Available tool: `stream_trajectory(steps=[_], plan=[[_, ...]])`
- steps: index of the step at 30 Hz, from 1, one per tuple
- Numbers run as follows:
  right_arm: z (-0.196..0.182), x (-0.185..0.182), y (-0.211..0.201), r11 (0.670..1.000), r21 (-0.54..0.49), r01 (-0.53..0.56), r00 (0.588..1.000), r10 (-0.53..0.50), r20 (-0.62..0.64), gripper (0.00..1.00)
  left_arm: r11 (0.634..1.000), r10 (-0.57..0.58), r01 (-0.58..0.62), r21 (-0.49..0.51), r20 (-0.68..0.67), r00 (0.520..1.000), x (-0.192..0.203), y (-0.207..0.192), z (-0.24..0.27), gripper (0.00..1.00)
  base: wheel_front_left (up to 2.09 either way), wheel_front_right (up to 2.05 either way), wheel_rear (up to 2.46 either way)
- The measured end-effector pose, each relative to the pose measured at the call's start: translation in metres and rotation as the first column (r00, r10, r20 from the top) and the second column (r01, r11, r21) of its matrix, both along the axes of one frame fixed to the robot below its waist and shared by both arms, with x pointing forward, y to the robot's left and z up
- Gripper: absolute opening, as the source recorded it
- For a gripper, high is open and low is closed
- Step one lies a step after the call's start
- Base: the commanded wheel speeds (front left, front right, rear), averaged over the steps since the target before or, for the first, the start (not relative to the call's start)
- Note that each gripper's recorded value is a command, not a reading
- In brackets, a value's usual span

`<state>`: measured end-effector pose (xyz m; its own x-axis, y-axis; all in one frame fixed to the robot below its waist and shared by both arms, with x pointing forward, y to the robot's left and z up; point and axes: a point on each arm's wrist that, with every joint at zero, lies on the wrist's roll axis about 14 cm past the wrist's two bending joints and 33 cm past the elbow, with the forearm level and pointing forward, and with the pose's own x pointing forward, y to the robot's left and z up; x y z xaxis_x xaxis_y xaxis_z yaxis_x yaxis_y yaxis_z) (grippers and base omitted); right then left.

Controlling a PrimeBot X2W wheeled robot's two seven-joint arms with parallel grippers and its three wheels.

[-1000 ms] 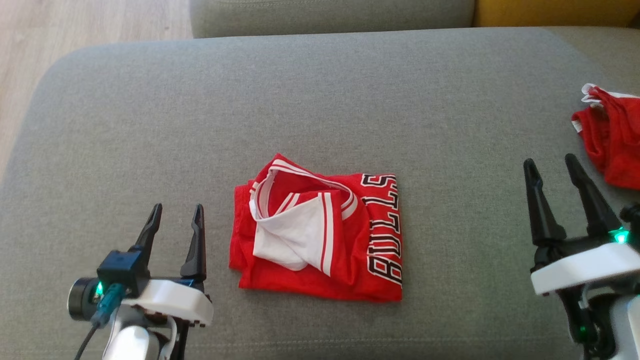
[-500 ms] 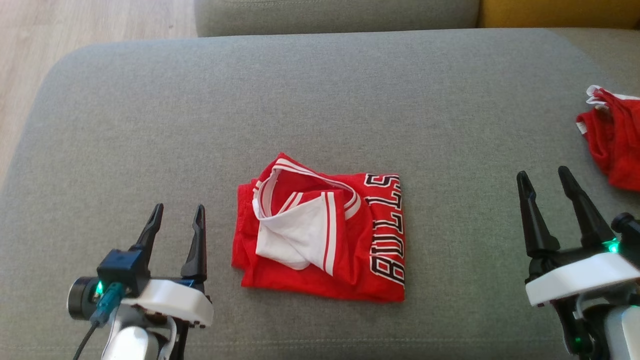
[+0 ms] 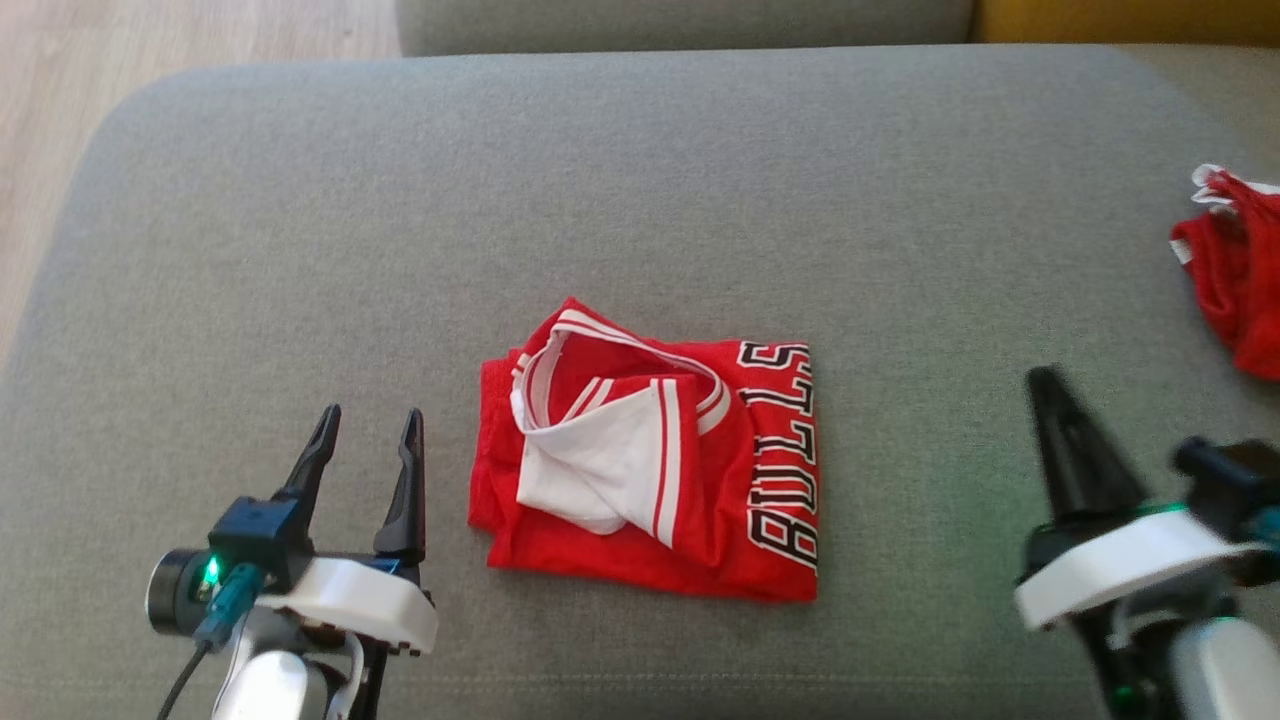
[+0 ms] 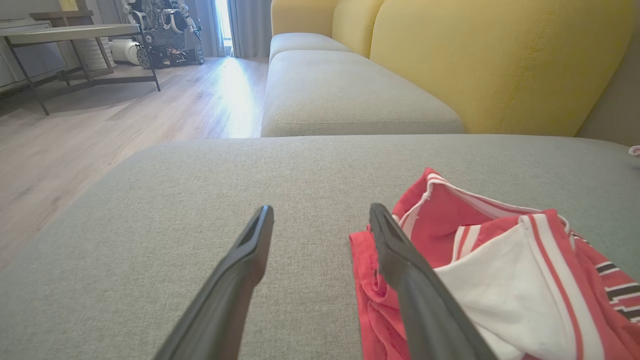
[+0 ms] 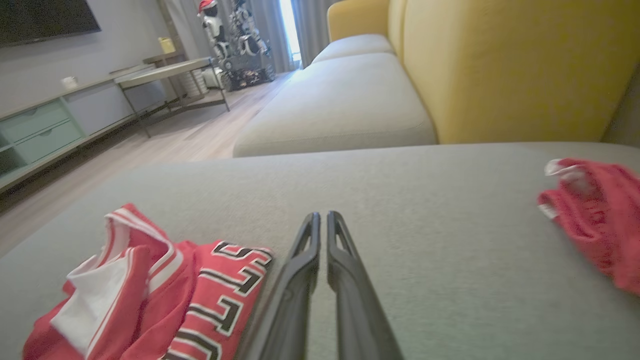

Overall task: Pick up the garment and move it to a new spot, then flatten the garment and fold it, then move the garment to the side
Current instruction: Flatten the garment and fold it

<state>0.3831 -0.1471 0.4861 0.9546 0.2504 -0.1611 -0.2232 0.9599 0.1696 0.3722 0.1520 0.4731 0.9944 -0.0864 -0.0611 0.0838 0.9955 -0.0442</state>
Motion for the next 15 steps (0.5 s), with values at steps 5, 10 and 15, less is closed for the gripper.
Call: stream_trajectory(steps=[5,10,15], plan=[[-0.027,-0.007,0.052,0.988,0.033,-0.149,0.984,0.152,-0.090,0.00,1.000,0.012,-0.012,0.002,-0.007,1.000,0.004,0.004,-0.003,1.00,0.00,0.00,0.00],[-0.042,-0.011,0.103,0.954,0.085,-0.288,0.944,0.298,-0.139,0.00,1.000,0.019,-0.019,0.002,0.013,1.000,0.011,0.006,0.001,1.00,0.00,0.00,0.00],[-0.063,-0.016,0.145,0.913,0.132,-0.387,0.893,0.406,-0.196,0.00,1.000,0.022,-0.022,-0.004,0.013,1.000,0.013,0.007,0.000,1.00,0.00,0.00,0.00]])
